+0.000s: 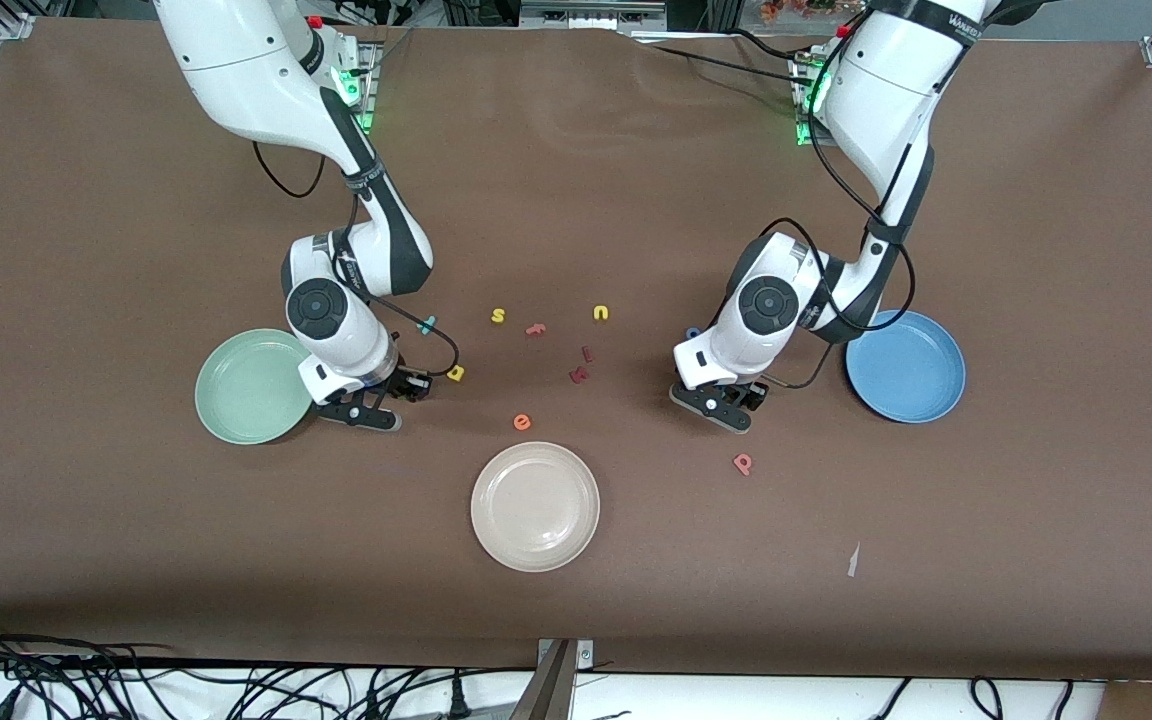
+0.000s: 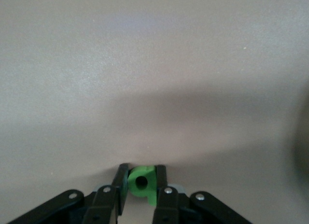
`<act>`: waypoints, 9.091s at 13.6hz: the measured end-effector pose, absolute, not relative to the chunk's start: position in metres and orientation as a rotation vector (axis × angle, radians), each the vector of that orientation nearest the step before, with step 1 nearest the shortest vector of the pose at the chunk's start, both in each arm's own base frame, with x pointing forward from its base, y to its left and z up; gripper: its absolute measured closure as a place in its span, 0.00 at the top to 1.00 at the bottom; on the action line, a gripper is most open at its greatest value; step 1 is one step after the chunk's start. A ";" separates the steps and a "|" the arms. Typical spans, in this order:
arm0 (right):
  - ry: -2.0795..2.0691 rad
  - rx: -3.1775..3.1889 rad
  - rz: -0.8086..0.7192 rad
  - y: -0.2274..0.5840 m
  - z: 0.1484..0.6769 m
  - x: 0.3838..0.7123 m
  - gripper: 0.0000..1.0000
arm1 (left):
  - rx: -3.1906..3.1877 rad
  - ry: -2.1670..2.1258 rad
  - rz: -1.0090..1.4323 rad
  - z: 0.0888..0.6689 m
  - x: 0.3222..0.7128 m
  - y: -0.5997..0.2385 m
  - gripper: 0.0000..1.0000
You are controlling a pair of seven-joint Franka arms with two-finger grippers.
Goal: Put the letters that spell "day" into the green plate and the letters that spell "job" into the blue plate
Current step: 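Grasp green q with the right gripper while the left gripper grasps cyan r, then lower green q onto the green plate and open the right gripper, then open the left gripper over blue plate while the right gripper grasps y, then drop y on green plate with the right gripper while the left gripper lifts d, then place pink d on the blue plate with the left gripper, then grasp yellow d with the right gripper while the left gripper reaches blue o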
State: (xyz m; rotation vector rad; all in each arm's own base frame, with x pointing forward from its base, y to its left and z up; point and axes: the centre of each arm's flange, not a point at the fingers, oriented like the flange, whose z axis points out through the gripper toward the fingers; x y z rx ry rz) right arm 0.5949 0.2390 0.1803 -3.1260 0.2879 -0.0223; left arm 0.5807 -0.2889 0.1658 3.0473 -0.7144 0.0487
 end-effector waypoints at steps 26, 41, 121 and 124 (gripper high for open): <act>0.353 -3.131 0.190 0.125 0.255 0.582 1.00 | 3.050 -0.643 -0.324 0.269 0.570 -0.017 0.19; 0.974 -2.914 0.029 0.241 0.203 0.491 1.00 | 2.977 -0.921 0.146 0.223 0.616 -0.171 0.80; 1.002 -2.979 -0.023 0.331 0.179 0.565 0.31 | 2.949 -0.536 -0.022 0.169 0.468 -0.316 0.81; 1.002 -2.979 -0.021 0.331 0.180 0.565 0.29 | 2.952 -0.539 -0.020 0.169 0.469 -0.315 0.64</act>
